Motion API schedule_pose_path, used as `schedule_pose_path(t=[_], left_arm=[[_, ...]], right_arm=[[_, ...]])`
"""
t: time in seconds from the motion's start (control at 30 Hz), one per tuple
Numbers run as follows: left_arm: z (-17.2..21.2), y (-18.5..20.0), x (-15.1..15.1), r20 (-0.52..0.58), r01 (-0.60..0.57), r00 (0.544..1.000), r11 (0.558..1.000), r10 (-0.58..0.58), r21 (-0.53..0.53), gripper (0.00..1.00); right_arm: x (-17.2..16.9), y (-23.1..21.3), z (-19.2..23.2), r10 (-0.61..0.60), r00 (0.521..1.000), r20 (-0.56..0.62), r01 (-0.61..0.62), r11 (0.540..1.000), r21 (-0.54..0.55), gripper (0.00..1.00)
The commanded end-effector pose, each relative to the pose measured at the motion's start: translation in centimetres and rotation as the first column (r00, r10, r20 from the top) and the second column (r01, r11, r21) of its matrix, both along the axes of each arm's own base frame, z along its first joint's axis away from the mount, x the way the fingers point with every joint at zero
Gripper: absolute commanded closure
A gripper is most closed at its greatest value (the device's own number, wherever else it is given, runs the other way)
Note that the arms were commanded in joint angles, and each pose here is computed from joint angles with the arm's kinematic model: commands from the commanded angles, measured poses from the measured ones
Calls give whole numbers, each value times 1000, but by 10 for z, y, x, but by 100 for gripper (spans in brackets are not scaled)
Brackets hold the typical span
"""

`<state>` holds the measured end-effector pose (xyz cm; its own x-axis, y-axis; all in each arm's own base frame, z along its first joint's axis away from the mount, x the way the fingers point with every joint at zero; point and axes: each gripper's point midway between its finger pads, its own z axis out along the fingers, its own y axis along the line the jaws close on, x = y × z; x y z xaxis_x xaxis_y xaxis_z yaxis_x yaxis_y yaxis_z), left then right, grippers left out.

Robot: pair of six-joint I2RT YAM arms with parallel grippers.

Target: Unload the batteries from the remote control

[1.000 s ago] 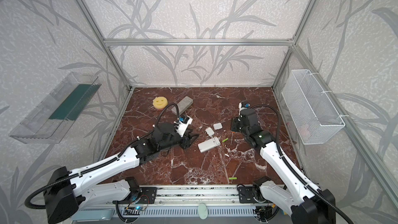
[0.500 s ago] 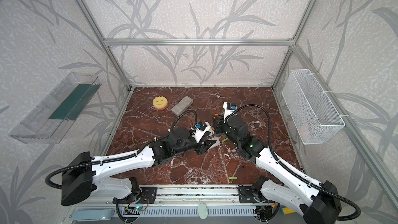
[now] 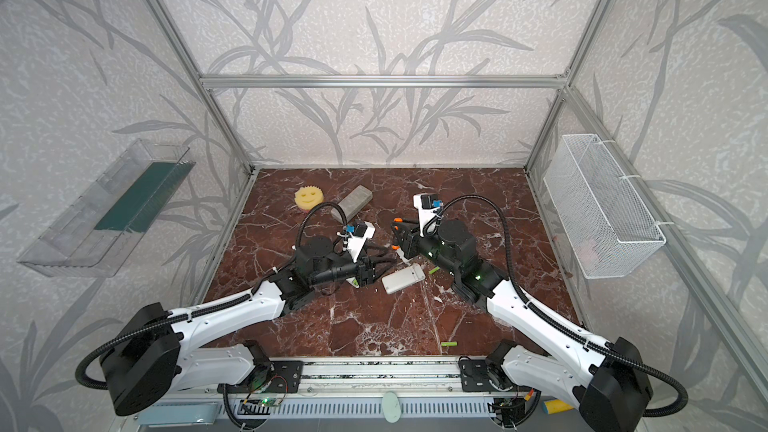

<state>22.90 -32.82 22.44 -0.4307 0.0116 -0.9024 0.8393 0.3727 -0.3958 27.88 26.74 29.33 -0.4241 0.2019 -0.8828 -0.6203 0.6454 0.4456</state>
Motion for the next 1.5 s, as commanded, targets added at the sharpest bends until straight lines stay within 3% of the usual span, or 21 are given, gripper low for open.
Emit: schedule_pose_path(t=[0.0,0.37,0.43,0.53,0.63,0.77,0.87,0.97,1.17,1.47], left_arm=[[23,-7,-16,56,110,993,992,-106,-60,47],[21,-3,-8,23,83,996,988,-81,-127,54],[21,1,-6,17,73,997,985,-71,-156,63],[24,7,-4,11,59,998,981,-58,-183,87],[22,11,0,7,24,1000,988,-24,-150,100],[21,21,3,42,-25,999,997,28,-73,100],[13,31,5,78,-69,995,997,65,47,100],[6,45,9,126,-123,987,977,102,175,100],[0,66,13,210,-186,970,923,119,337,100],[-1,75,15,252,-213,961,885,113,414,100]], right_arm=[[-12,17,42,111,987,113,-120,990,76,90],[-13,16,52,113,984,139,-135,977,162,90],[-10,13,52,99,986,137,-122,977,175,90],[-8,11,54,91,988,129,-116,973,200,90],[-7,12,53,95,989,117,-118,971,207,89],[-8,13,51,105,989,101,-125,969,214,79],[-7,9,45,87,994,60,-97,975,198,52],[-6,3,36,58,998,0,-58,988,146,35],[-8,-1,11,27,991,-131,-21,999,41,27],[-11,35,3,89,977,-195,-84,996,36,27]])
